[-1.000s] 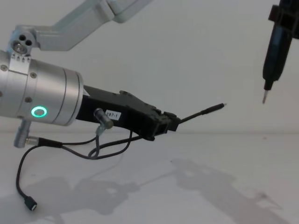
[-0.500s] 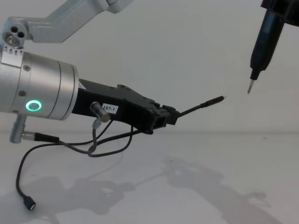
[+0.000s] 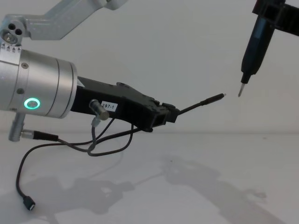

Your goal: Pick up the data cable with the one hand.

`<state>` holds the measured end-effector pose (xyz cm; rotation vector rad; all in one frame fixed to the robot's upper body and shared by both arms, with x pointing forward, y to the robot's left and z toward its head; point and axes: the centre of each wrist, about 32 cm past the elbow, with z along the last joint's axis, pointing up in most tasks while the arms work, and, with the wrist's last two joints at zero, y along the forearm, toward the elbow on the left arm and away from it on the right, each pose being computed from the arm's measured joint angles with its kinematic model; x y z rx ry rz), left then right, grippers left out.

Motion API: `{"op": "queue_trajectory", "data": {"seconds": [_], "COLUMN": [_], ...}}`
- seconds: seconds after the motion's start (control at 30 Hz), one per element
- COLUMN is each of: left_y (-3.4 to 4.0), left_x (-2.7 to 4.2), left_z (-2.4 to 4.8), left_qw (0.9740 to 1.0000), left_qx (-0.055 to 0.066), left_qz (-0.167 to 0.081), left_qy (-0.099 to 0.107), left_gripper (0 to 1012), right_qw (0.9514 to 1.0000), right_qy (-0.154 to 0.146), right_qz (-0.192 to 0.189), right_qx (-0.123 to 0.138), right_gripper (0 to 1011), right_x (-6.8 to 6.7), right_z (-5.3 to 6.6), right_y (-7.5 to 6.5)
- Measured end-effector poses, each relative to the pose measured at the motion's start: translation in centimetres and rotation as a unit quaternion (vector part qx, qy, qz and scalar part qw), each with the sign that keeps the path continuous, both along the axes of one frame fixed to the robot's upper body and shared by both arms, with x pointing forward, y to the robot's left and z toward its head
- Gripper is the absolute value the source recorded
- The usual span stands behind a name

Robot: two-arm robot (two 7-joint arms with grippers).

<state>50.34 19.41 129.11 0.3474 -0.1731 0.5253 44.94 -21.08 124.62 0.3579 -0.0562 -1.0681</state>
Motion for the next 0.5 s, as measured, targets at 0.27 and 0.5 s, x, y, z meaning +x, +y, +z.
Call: {"op": "queue_trajectory", "data": {"seconds": [0.27, 0.5], "left_y": [0.02, 0.05], "left_x": [-0.02, -0.04], "left_z": [0.02, 0.03], "left_qw": [1.0, 1.0], "left_qx": [0.0, -0.001], "left_qz": [0.0, 0.0], "left_qy": [0.0, 0.0], "left_gripper": [39, 39], "right_qw": [1.0, 0.9999], "right_qy": [0.0, -0.001], "right_qz": [0.007, 0.015], "right_qx": [0.004, 0.008], "right_gripper": [268, 268], "right_x": [0.68, 1.05], "right_z": [0.01, 0.24], "right_y": [0.14, 0.41]}}
